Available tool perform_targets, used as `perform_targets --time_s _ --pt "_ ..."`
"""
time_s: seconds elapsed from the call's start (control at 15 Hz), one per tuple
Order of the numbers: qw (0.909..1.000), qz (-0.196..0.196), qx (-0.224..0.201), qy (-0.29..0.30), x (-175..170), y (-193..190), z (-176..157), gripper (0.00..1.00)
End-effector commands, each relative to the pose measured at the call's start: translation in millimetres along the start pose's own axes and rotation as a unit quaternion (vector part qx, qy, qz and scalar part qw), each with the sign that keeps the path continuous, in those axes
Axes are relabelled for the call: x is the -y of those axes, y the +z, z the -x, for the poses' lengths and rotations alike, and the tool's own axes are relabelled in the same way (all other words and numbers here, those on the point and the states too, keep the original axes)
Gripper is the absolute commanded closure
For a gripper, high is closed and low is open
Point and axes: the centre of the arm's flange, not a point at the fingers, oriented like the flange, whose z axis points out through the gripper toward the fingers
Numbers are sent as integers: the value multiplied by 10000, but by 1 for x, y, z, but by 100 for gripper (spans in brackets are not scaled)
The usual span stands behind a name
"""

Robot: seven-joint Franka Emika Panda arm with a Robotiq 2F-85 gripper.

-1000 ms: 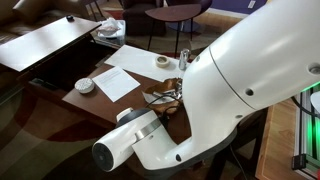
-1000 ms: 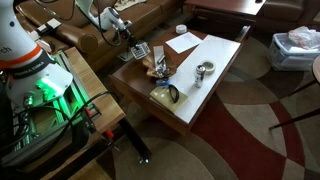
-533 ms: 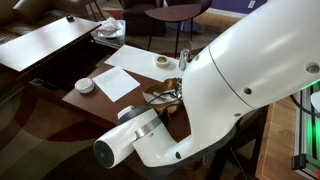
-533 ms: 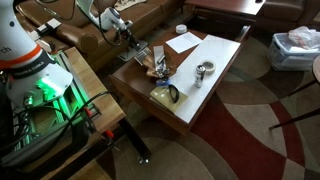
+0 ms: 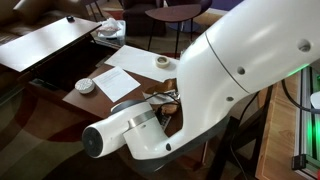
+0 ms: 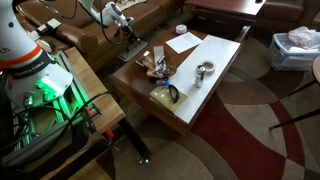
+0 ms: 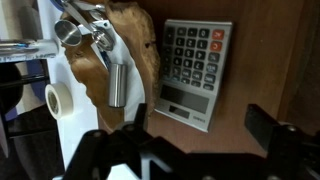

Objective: Remove the calculator from the wooden bowl and put it on the table

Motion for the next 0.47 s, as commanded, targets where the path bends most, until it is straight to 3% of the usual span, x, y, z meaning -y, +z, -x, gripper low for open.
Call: perform_targets --time_s 0.0,0.33,0.4 --pt "9953 -582 81 771 -46 -20 -26 0" --pt "9741 -811 166 2106 -101 -21 -53 0" --pt "9835 -672 111 1674 -88 -21 -67 0"
